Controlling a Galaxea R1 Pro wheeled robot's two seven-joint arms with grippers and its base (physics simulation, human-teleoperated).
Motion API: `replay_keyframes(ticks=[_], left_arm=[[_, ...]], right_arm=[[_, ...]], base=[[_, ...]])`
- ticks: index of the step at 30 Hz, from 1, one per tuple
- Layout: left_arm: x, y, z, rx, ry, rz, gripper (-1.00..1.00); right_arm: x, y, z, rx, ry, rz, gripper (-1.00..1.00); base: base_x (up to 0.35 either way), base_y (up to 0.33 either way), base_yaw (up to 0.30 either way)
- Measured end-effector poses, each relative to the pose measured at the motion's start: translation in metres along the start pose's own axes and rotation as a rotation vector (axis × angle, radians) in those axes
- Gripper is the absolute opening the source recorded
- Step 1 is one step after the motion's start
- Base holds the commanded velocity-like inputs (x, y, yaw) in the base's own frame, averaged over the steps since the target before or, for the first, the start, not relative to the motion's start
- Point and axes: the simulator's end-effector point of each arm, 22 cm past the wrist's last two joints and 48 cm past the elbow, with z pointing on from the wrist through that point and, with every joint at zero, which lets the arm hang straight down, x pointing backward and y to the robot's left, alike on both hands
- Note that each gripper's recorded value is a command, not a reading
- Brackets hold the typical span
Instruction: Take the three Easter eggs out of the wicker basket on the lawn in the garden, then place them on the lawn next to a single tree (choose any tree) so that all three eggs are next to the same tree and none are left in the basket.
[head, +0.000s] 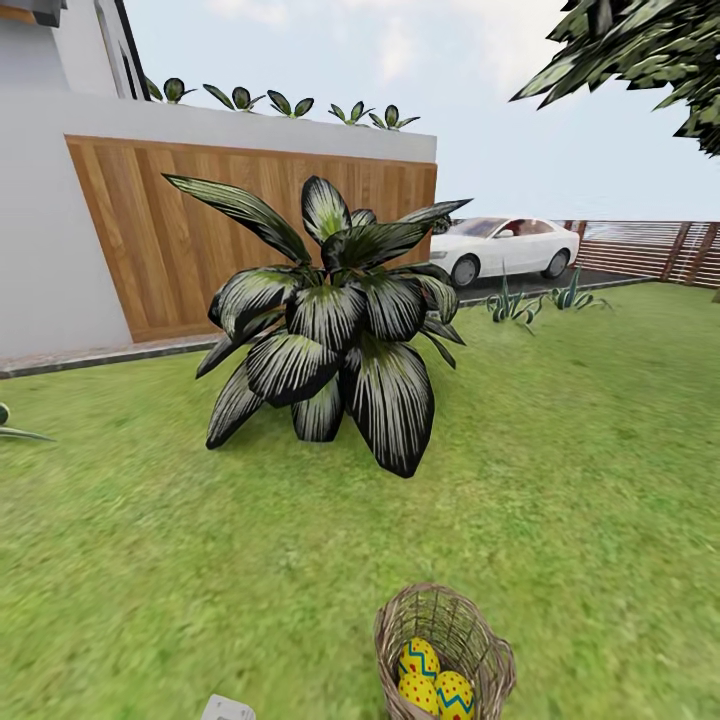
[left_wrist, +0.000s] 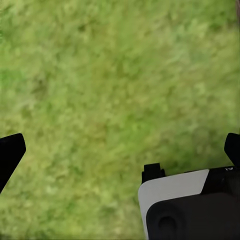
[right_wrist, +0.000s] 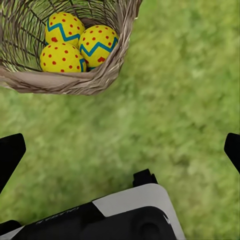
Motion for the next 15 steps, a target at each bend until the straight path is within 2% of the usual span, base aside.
replay_keyframes(ticks=[15], left_arm=[[0.0036,-0.0001,-0.0065,0.001,0.004,0.0,1.0]], right_arm=[[0.001,0.0003,-0.0068,-0.001,0.0,-0.011,1.0]], base=[[0.0,0.0,-0.019]])
